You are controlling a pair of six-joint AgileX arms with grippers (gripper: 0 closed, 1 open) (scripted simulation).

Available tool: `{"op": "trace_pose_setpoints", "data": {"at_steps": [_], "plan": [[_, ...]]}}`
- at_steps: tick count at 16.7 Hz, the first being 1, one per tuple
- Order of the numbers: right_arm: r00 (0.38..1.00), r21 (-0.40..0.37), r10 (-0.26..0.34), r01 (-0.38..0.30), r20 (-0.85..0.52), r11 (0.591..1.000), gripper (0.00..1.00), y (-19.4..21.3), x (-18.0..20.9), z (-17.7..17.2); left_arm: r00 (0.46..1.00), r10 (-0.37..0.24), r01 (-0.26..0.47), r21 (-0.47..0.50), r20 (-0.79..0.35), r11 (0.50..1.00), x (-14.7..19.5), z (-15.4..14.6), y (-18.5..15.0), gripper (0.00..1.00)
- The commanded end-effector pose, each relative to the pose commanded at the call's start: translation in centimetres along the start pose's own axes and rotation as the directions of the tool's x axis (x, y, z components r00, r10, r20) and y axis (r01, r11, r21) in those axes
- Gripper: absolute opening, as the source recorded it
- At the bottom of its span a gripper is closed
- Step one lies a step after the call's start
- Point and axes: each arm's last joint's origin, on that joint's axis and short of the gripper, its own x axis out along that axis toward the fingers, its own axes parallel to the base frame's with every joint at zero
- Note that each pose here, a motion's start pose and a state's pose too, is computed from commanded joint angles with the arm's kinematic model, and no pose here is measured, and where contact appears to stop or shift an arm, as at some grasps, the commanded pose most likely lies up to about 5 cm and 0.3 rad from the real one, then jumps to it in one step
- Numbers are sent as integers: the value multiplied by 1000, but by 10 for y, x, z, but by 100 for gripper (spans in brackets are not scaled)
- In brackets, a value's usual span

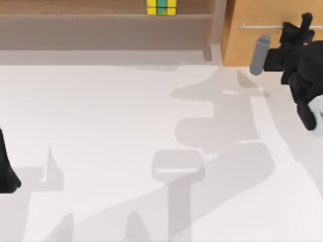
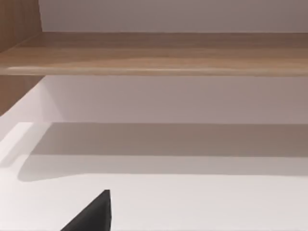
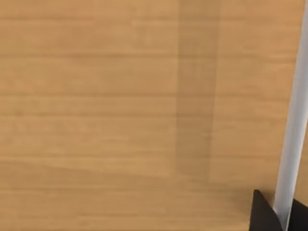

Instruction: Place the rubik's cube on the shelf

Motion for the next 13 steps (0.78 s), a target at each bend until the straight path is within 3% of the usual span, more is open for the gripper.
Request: {"op": "trace_pose_setpoints", "data": {"at_steps": [5,13], "plan": [[1000,1,-1,1,-1,1000,0,-1,3,0,1000,0,0,0,0,1000,0,0,0,100],[1000,1,-1,1,-1,1000,60,-1,3,0,1000,0,0,0,0,1000,0,0,0,100]]}}
